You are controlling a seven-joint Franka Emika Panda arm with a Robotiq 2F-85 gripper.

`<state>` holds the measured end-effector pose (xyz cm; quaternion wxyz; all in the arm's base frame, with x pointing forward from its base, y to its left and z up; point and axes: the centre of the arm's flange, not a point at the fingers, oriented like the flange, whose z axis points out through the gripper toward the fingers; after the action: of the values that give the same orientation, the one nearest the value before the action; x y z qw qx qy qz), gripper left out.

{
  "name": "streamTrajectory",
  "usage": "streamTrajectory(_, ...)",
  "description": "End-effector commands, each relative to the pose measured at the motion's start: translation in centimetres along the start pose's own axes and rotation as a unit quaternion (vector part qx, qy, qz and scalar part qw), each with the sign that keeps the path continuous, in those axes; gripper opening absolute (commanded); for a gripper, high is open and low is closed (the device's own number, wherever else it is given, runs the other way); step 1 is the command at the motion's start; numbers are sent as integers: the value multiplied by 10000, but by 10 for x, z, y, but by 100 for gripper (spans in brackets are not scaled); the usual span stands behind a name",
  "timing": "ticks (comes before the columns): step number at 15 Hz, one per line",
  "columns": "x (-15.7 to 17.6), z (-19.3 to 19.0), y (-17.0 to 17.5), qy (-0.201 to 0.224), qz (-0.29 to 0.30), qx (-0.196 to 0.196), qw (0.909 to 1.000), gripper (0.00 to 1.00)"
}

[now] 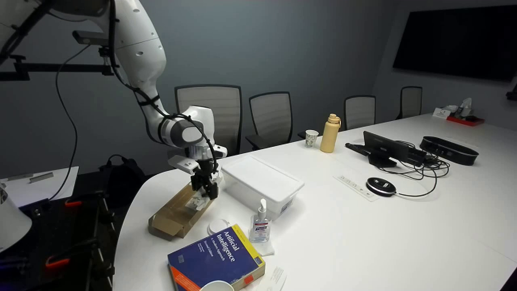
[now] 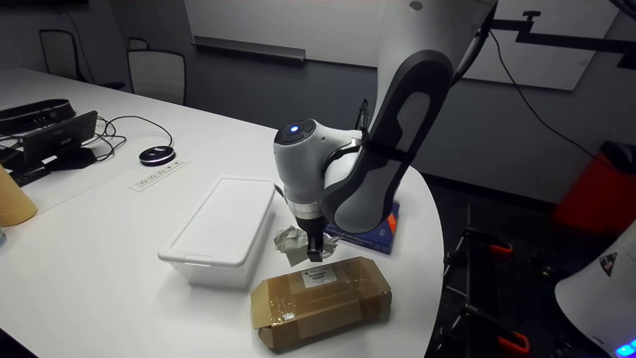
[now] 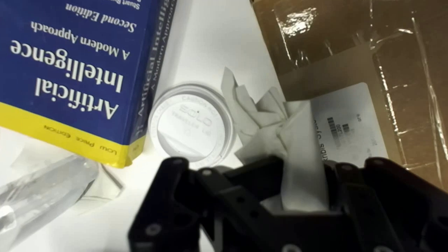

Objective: Use the tissue to clean the book's front cover

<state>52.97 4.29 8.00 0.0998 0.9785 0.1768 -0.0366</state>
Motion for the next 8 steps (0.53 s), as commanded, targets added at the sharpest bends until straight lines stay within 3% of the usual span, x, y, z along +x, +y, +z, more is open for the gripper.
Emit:
streamTrajectory(1, 19, 19, -4, -37, -120, -211, 9997, 0)
streamTrajectory(8, 47, 42, -6, 19, -317, -395, 9987, 0)
